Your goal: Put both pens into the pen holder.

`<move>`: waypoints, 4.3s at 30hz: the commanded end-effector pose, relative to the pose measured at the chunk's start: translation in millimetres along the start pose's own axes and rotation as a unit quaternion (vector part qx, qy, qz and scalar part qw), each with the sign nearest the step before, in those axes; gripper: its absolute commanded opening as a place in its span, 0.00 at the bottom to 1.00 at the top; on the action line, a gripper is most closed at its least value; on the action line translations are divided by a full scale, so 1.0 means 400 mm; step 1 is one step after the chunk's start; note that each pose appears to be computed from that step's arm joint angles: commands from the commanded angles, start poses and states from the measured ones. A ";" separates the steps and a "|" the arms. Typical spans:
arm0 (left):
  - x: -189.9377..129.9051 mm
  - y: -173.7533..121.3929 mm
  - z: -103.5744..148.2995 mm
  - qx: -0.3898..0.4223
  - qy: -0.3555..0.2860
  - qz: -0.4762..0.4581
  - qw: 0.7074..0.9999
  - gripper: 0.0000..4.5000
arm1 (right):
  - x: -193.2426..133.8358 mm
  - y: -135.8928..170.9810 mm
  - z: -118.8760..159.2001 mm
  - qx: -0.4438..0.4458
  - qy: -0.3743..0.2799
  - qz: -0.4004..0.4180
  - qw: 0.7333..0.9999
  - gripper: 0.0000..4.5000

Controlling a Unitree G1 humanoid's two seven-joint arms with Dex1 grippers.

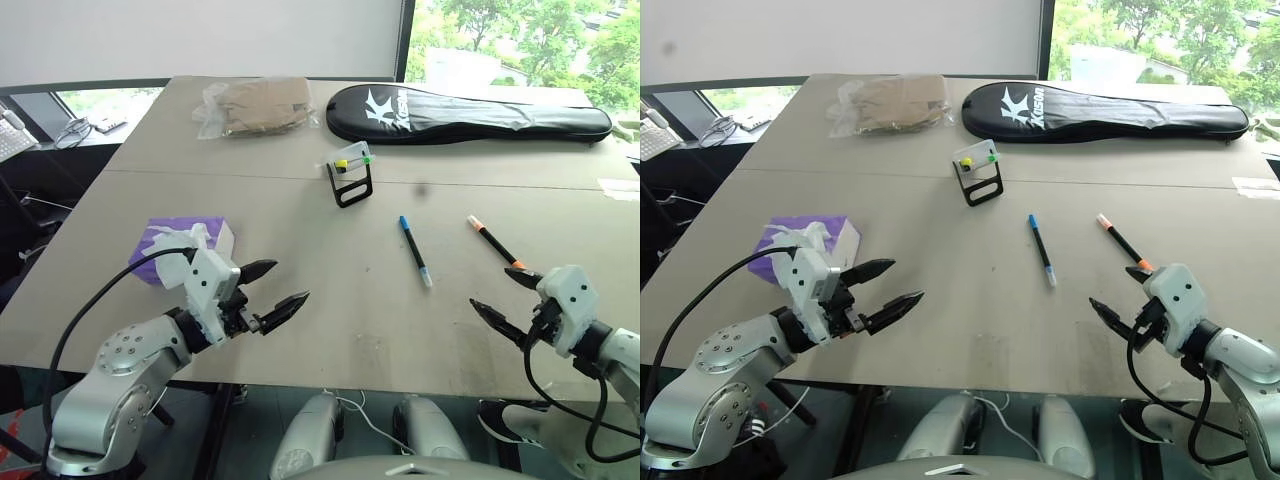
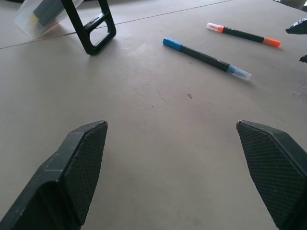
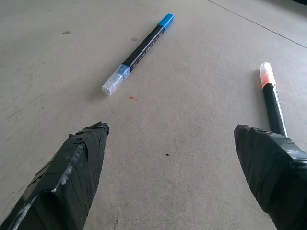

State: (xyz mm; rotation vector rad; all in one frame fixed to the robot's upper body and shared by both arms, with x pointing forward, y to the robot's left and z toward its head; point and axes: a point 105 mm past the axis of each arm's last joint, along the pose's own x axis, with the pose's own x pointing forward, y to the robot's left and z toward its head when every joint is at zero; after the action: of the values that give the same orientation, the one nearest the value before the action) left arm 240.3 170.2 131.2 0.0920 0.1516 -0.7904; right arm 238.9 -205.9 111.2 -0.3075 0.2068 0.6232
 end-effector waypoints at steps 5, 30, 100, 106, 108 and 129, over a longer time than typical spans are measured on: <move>0.026 -0.098 0.094 0.014 -0.046 -0.142 0.989 0.99 | 0.073 -0.174 0.089 0.043 0.063 -0.090 0.993 1.00; 0.103 -0.087 0.192 -0.017 -0.074 -0.129 0.989 1.00 | 0.176 -0.260 0.025 0.040 0.268 -0.007 0.963 0.01; 0.407 0.079 0.359 0.482 -0.127 0.047 0.866 0.00 | 0.094 0.063 0.306 -0.053 -0.098 0.132 0.985 0.99; 0.406 0.075 0.382 0.473 -0.140 0.056 0.868 0.48 | 0.100 0.058 0.304 -0.053 -0.096 0.121 0.987 1.00; 0.389 0.042 0.398 0.444 -0.169 0.031 0.880 0.66 | 0.108 0.057 0.299 -0.054 -0.088 0.115 0.988 1.00; 0.071 -0.064 0.142 0.080 0.052 -0.157 0.983 0.82 | 0.267 0.077 0.104 0.052 0.120 0.041 0.991 1.00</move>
State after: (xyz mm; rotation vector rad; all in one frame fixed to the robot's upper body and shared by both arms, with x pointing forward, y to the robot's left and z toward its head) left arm 251.0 122.9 173.5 0.2217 0.2447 -1.1144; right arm 306.8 -109.9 106.6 -0.2684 0.5053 0.6582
